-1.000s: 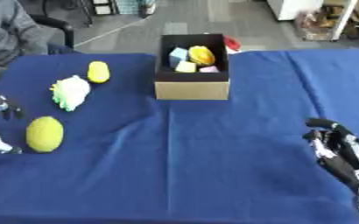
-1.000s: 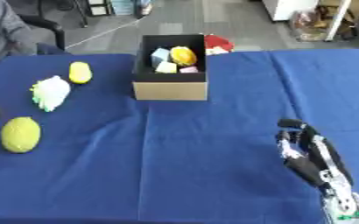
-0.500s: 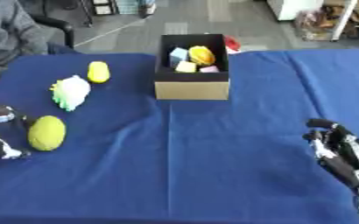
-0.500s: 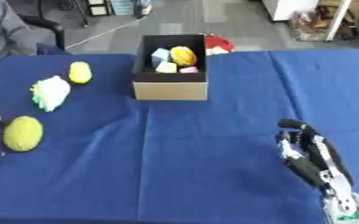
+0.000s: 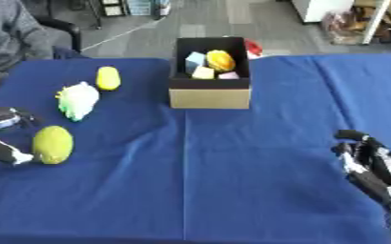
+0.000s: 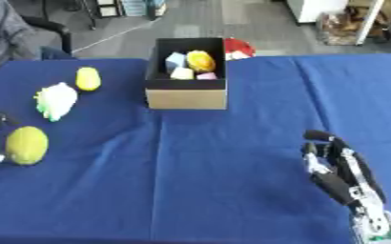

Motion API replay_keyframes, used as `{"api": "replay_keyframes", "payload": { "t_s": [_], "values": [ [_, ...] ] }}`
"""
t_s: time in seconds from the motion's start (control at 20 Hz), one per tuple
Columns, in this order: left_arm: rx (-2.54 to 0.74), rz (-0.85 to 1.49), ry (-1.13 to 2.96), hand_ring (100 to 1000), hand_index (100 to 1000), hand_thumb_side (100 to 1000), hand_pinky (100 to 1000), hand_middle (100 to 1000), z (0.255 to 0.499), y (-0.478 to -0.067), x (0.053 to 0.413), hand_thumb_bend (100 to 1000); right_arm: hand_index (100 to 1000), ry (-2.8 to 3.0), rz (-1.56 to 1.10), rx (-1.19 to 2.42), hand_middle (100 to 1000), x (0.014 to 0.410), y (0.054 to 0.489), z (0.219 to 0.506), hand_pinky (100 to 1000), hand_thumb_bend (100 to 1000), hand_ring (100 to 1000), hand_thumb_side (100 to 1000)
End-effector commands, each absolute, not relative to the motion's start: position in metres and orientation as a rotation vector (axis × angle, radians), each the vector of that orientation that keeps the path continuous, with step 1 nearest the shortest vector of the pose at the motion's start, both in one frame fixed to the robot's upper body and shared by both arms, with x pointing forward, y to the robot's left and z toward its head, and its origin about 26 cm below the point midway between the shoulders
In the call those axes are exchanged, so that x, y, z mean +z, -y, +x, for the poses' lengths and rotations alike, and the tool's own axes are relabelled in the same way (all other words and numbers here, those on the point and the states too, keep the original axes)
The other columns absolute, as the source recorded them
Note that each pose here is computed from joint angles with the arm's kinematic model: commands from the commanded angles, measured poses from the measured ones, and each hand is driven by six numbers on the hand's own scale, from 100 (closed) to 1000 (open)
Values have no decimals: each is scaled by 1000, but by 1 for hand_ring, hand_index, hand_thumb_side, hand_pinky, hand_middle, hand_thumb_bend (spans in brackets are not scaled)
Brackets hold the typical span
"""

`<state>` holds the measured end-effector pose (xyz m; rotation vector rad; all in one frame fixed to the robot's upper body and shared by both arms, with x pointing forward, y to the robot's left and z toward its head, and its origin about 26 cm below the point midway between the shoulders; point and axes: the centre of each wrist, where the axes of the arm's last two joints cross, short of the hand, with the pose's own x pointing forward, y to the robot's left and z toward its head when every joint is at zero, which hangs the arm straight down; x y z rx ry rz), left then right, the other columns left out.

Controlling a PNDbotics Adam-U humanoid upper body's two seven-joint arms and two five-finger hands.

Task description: Pick up objects on the table and place them in the box.

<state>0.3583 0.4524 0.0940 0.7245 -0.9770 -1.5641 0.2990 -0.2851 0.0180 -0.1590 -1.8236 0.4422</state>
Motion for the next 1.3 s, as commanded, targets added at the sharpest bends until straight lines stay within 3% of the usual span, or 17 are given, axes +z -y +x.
{"api": "replay_keyframes", "payload": {
  "t_s": [0.05,0.25,0.6,0.8,1.05,1.3],
  "values": [
    [-1574,732,969,770,911,342,831,787,359,-456,100,376,803,1849,-169,459,743,27,286,303,758,100,667,371],
    [-1563,708,981,738,878,326,810,747,359,-451,90,316,803,1850,-168,461,743,27,286,303,758,100,667,374],
    [-1528,669,1043,600,745,279,747,588,359,-445,79,100,803,1851,-167,463,743,27,286,304,758,100,667,373],
    [-1461,716,1139,511,650,257,694,486,361,-442,88,100,803,1851,-168,463,743,27,286,304,758,100,667,373],
    [-1311,852,1452,501,651,244,692,475,381,-422,155,100,803,1848,-173,460,744,26,287,303,758,100,667,369],
    [-1188,869,1700,503,659,248,687,476,419,-358,214,100,803,1843,-157,463,744,25,284,302,758,100,668,367]
  ]
}}
